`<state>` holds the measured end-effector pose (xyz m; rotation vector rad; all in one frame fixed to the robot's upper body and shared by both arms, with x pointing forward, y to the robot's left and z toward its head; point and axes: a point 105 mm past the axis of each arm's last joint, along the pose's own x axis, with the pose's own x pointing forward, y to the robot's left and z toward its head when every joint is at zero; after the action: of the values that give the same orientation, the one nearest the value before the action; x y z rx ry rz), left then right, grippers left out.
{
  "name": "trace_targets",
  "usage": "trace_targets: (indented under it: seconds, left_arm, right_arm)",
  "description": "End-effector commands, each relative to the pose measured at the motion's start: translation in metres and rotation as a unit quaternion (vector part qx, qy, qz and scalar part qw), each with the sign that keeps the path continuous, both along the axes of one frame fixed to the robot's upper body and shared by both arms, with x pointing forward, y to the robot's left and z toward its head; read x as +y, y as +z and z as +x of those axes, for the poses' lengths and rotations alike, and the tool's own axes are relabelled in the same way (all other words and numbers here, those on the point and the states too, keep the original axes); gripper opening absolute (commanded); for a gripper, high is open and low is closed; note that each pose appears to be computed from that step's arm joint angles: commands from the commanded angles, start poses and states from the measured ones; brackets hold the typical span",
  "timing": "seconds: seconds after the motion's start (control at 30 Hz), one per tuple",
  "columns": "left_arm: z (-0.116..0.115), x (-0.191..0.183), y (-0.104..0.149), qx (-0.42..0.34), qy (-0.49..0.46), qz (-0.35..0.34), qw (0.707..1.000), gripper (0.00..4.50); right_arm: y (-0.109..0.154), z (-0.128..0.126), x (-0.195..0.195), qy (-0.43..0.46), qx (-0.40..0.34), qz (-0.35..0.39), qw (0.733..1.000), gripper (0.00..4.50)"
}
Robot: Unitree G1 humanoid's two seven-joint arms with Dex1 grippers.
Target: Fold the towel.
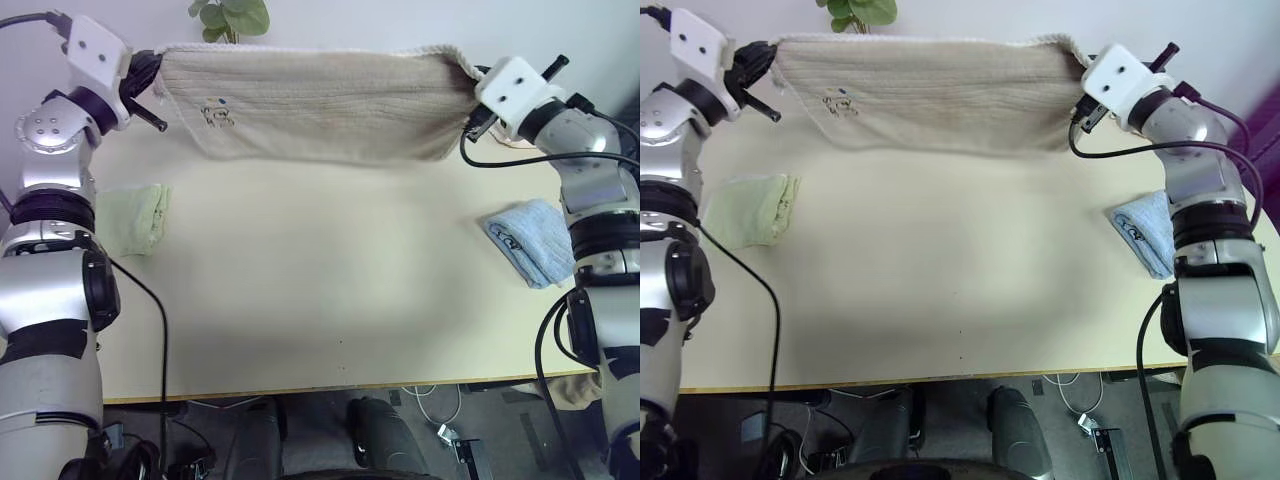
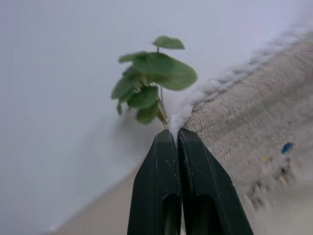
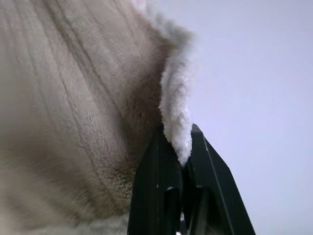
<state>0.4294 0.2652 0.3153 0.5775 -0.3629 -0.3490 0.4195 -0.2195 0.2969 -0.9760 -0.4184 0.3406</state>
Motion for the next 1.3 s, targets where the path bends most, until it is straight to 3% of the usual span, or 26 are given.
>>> trace_targets:
  seconds: [0.03, 0.17, 0.23, 0.37, 0.47, 0.67, 0.9, 1.0, 1.23, 1.3]
  left_arm:
    - [-0.016, 0.002, -0.022, 0.031, -0.074, 0.017, 0.997, 0.00]
    - [-0.032, -0.002, -0.081, 0.113, -0.150, 0.036, 0.982, 0.00]
    - [-0.041, -0.004, -0.104, 0.145, -0.178, 0.043, 0.972, 0.00]
    - [-0.064, -0.006, -0.134, 0.182, -0.233, 0.076, 0.952, 0.00]
    - [-0.079, -0.004, -0.139, 0.192, -0.261, 0.093, 0.942, 0.00]
    - [-0.094, -0.001, -0.142, 0.201, -0.275, 0.103, 0.935, 0.00]
    - [-0.112, 0.002, -0.151, 0.230, -0.286, 0.102, 0.925, 0.00]
    - [-0.124, 0.007, -0.156, 0.249, -0.293, 0.112, 0.916, 0.00]
    - [-0.128, 0.000, -0.155, 0.247, -0.298, 0.107, 0.916, 0.00]
    - [-0.129, -0.001, -0.155, 0.246, -0.298, 0.106, 0.916, 0.00]
  right_arm:
    - [-0.026, -0.027, 0.014, 0.084, 0.042, -0.018, 0.995, 0.03]
    - [-0.105, -0.051, 0.030, 0.127, 0.150, -0.040, 0.980, 0.03]
    - [-0.124, -0.056, 0.034, 0.127, 0.171, -0.026, 0.977, 0.03]
    - [-0.134, -0.067, 0.024, 0.122, 0.190, -0.036, 0.974, 0.03]
    - [-0.138, -0.084, 0.015, 0.138, 0.187, -0.094, 0.968, 0.03]
    - [-0.172, -0.115, 0.003, 0.188, 0.311, -0.102, 0.926, 0.03]
    - [-0.165, -0.114, -0.009, 0.172, 0.300, -0.116, 0.931, 0.03]
    - [-0.168, -0.114, -0.017, 0.163, 0.308, -0.129, 0.929, 0.87]
    - [-0.180, -0.127, -0.006, 0.192, 0.355, -0.115, 0.908, 4.27]
    - [-0.176, -0.124, -0.005, 0.183, 0.340, -0.121, 0.915, 4.27]
